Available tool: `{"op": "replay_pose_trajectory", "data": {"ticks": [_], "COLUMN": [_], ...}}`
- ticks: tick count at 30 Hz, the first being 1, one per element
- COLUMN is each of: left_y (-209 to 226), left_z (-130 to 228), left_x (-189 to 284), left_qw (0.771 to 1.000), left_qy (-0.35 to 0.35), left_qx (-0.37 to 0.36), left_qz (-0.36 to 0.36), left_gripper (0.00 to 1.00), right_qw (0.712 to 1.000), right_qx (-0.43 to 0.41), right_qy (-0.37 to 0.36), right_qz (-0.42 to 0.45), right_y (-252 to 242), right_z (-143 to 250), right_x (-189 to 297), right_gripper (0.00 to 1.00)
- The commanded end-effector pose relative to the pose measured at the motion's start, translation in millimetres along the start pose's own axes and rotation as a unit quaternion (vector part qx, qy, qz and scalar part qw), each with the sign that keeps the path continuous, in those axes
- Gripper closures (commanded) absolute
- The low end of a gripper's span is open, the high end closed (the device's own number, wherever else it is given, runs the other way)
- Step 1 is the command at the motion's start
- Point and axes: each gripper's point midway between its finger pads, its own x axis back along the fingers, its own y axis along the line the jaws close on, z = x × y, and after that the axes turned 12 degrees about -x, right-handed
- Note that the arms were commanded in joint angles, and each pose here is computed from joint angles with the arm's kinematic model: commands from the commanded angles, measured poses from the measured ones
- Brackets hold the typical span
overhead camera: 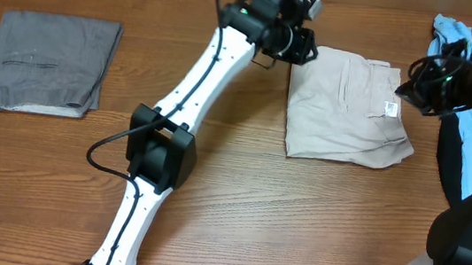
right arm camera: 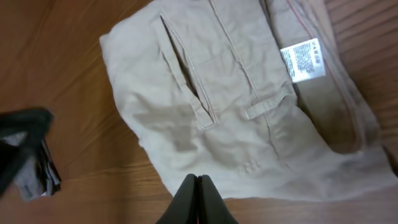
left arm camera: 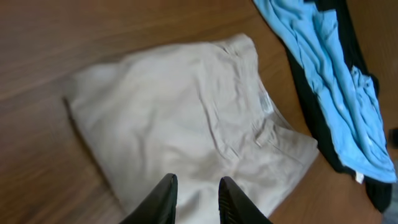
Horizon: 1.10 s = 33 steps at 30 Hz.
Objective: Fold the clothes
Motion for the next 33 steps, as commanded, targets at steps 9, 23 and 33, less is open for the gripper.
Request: {"op": "replay_pose_trajectory", "data": {"ticks": [9, 23, 33], "left_y": [-35, -19, -9], "left_z": [-3, 50, 31], "left_x": [-28, -93, -104], "left_qw": [0.998, 0.995, 0.991], "left_qy": [-0.015, 0.008, -0.062], "left_qx": [-0.057, -0.074, -0.095], "left_qz": [-0.016, -0.064, -0.07], "left_gripper": [0.78, 0.82, 0.81], "right_qw": [0.991, 0.973, 0.958], "right_qx": [-0.069, -0.14, -0.195], "right_qy": [-0.02, -0.022, -0.027], "right_qz": [0.109, 0.182, 0.207], "right_y": [-109, -170, -179], "right_z": [21, 53, 60], "right_x": [-89, -110, -107], "right_gripper": [0.96, 0.96, 0.96]}}
